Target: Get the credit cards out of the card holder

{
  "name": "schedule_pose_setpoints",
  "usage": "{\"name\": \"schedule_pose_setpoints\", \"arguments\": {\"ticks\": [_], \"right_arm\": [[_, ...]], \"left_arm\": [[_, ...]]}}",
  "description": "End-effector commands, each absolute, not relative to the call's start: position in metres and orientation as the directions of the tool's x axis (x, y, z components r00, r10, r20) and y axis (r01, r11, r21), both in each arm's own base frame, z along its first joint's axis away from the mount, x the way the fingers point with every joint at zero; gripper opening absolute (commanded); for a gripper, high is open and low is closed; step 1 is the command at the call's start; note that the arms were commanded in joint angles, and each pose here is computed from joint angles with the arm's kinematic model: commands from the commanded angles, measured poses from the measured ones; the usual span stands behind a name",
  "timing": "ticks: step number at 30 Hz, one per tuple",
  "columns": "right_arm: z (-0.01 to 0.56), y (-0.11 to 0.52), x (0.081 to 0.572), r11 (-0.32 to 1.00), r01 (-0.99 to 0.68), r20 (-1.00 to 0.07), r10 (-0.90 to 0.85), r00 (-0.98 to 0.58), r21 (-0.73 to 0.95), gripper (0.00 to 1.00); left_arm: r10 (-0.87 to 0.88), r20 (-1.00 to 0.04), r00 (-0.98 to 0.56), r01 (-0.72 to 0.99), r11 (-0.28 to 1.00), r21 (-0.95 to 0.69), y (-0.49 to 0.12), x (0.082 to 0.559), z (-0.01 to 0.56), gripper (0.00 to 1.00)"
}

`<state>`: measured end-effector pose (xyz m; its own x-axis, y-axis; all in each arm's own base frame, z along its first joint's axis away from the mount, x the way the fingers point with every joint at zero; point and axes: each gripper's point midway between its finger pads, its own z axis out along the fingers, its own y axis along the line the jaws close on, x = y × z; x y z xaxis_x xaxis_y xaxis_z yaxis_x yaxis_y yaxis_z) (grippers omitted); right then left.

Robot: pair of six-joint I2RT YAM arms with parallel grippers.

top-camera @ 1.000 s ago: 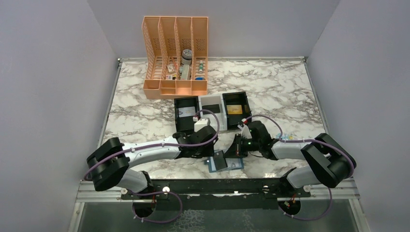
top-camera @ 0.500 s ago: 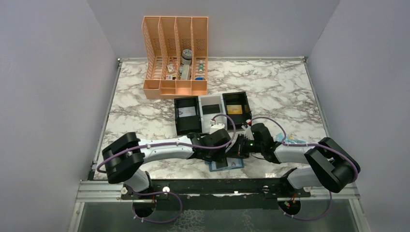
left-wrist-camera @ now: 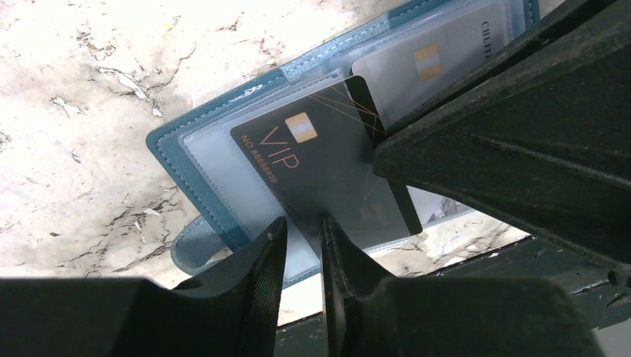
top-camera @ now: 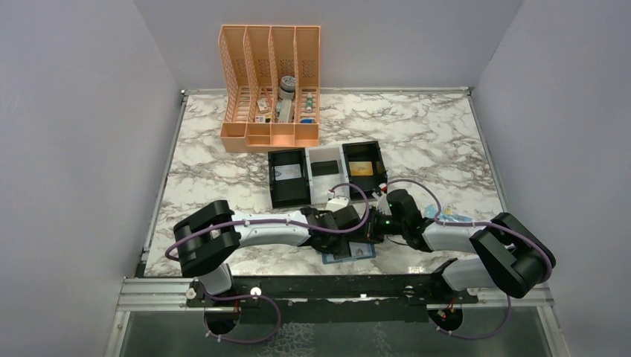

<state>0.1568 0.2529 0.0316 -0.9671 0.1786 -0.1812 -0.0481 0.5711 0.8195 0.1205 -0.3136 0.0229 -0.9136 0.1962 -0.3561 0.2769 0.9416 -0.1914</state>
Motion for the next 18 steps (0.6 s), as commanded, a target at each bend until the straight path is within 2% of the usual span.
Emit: {"name": "schedule_pose_setpoints", "arguments": {"ticks": [1,5,11,18], "right_arm": [[0.043,0.256,0.158,0.54,-0.1,-0.217,0.156,-0.964,0.836,0.09],[0.042,0.255,0.156,0.545,-0.111,-0.225,0.146,-0.963,0.831,0.01],[0.042,0.248,0.16,0.587,-0.158,-0.281,0.123,-0.952,0.794,0.01],[0.043,0.241,0.16,0.603,-0.179,-0.299,0.105,-0.949,0.778,0.01]], "left_arm": [[0.218,-0.34,-0.915,0.255,0.964,-0.069,-0.286,0.119,0.007,0.25],[0.221,-0.341,-0.914,0.257,0.964,-0.065,-0.286,0.12,0.006,0.25],[0.219,-0.333,-0.917,0.248,0.968,-0.047,-0.281,0.118,0.002,0.24],[0.215,-0.337,-0.917,0.24,0.97,-0.033,-0.278,0.12,0.001,0.23]]}}
